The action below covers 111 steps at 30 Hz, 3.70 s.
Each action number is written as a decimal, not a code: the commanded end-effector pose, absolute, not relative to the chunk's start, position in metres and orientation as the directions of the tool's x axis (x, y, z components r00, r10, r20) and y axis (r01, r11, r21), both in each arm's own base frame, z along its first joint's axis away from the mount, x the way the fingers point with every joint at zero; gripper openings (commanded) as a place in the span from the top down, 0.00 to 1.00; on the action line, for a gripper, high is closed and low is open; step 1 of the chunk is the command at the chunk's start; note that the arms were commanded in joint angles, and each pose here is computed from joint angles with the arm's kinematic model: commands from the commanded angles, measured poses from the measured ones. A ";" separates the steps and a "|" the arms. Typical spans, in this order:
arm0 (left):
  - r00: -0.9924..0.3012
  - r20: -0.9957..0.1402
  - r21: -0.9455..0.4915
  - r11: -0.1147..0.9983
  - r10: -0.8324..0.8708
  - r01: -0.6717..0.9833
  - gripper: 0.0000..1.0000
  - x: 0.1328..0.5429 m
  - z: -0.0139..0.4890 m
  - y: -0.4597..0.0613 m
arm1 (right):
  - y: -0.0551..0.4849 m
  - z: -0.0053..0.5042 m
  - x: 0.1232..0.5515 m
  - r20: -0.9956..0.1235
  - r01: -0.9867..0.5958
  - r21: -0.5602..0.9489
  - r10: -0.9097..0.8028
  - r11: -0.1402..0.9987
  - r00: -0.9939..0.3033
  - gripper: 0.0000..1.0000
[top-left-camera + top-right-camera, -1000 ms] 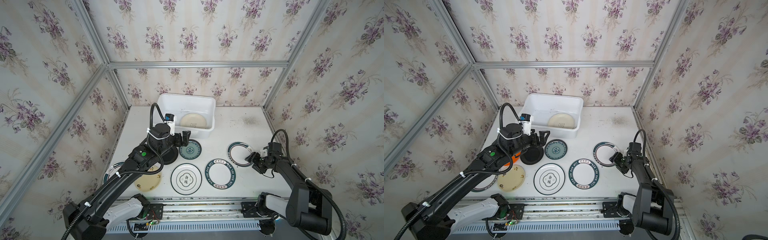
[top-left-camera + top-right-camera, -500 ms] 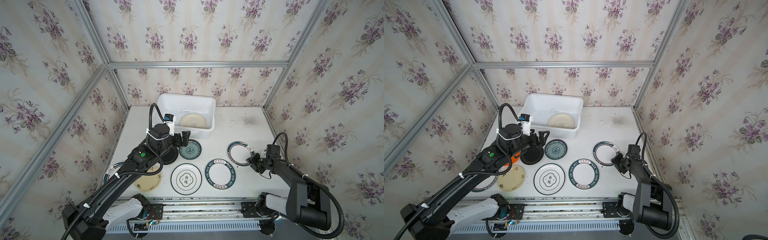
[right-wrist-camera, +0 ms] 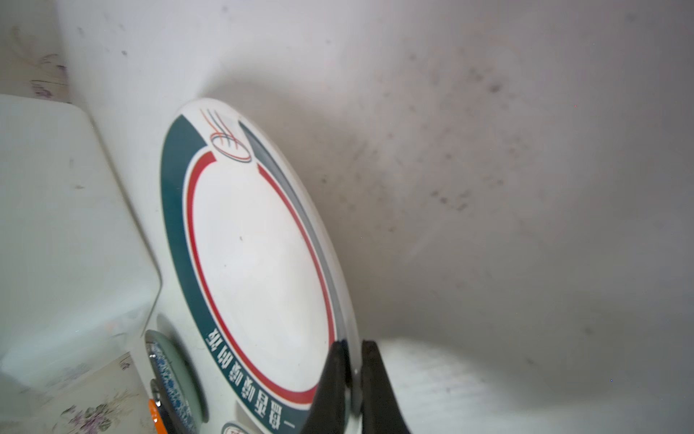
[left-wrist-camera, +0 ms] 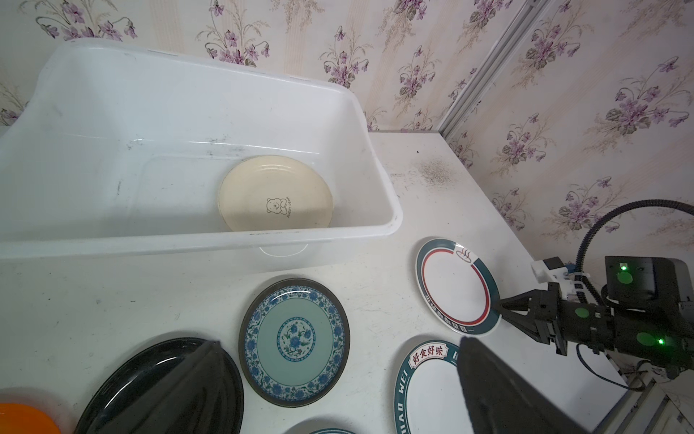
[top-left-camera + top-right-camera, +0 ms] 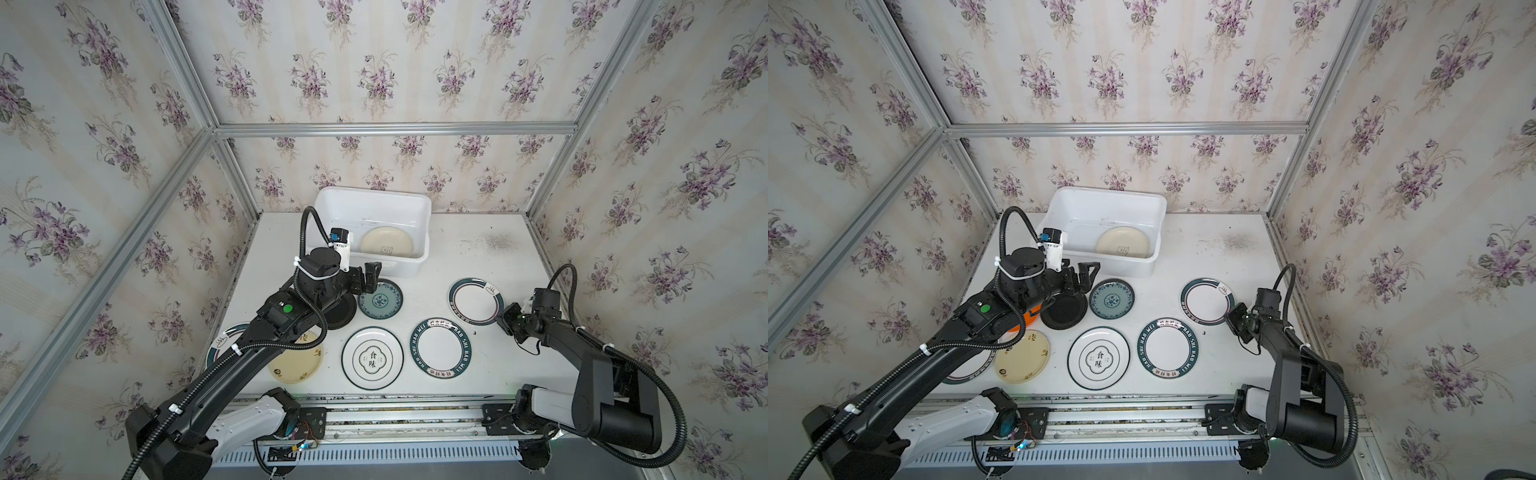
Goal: Place the plates into the plastic bin on the countertop
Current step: Pick up the plate from the middle-right of the table, then place the plate in the plastic bin.
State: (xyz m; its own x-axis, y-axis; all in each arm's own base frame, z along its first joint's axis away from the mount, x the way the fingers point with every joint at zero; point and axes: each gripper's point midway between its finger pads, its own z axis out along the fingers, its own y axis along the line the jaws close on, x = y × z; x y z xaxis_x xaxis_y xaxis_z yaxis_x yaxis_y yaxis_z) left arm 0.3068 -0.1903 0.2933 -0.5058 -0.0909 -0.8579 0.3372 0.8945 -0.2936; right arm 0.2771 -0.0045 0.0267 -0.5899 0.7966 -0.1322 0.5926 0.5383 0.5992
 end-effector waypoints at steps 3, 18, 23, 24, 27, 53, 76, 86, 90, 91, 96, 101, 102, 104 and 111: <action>-0.493 -0.864 -0.299 0.892 -0.102 0.339 0.01 0.310 0.297 -0.192 | -0.009 0.015 0.270 -0.121 0.634 0.558 0.808 0.536 -0.577 0.98; -0.494 -0.863 -0.312 0.879 -0.103 0.361 0.01 0.307 0.302 -0.199 | -0.005 0.048 0.277 -0.169 0.572 0.634 0.815 0.520 -0.555 1.00; -0.496 -0.863 -0.318 0.869 -0.099 0.380 0.01 0.306 0.305 -0.206 | -0.002 0.066 0.277 -0.180 0.547 0.666 0.821 0.507 -0.542 1.00; -0.497 -0.862 -0.320 0.866 -0.098 0.384 0.01 0.305 0.305 -0.208 | -0.001 0.070 0.278 -0.183 0.536 0.678 0.822 0.503 -0.539 1.00; -0.498 -0.862 -0.321 0.863 -0.095 0.390 0.01 0.305 0.306 -0.212 | 0.004 0.081 0.279 -0.183 0.504 0.711 0.821 0.490 -0.541 1.00; -0.577 -0.816 -0.401 0.745 -0.028 0.532 0.01 0.292 0.299 -0.298 | 0.038 0.170 0.300 -0.171 0.171 0.936 0.821 0.309 -0.545 1.00; -0.620 -0.785 -0.463 0.652 0.013 0.600 0.01 0.299 0.292 -0.373 | 0.046 0.202 0.301 -0.201 0.049 0.961 0.806 0.273 -0.557 1.00; -0.650 -0.760 -0.495 0.641 0.007 0.587 0.01 0.309 0.282 -0.392 | 0.049 0.202 0.302 -0.198 0.032 0.964 0.791 0.265 -0.579 1.00; -0.662 -0.750 -0.510 0.628 0.010 0.588 0.03 0.312 0.279 -0.401 | 0.050 0.203 0.301 -0.201 0.026 0.964 0.788 0.266 -0.582 1.00; -0.664 -0.748 -0.513 0.625 0.011 0.588 0.05 0.312 0.278 -0.402 | 0.050 0.203 0.301 -0.203 0.024 0.963 0.787 0.267 -0.583 1.00; -0.672 -0.741 -0.522 0.619 0.012 0.587 0.09 0.314 0.275 -0.407 | 0.051 0.204 0.301 -0.203 0.021 0.964 0.784 0.265 -0.587 1.00; -0.677 -0.736 -0.527 0.619 0.009 0.582 0.11 0.316 0.273 -0.410 | 0.051 0.204 0.302 -0.202 0.020 0.964 0.783 0.264 -0.589 1.00; -0.679 -0.734 -0.529 0.619 0.008 0.580 0.11 0.317 0.272 -0.411 | 0.051 0.204 0.302 -0.206 0.017 0.964 0.781 0.267 -0.589 1.00; -0.683 -0.730 -0.535 0.616 0.007 0.578 0.13 0.318 0.272 -0.414 | 0.051 0.204 0.302 -0.206 0.017 0.963 0.779 0.267 -0.592 1.00; -0.691 -0.723 -0.544 0.609 0.009 0.578 0.22 0.322 0.268 -0.421 | 0.053 0.205 0.300 -0.211 0.003 0.964 0.771 0.267 -0.601 1.00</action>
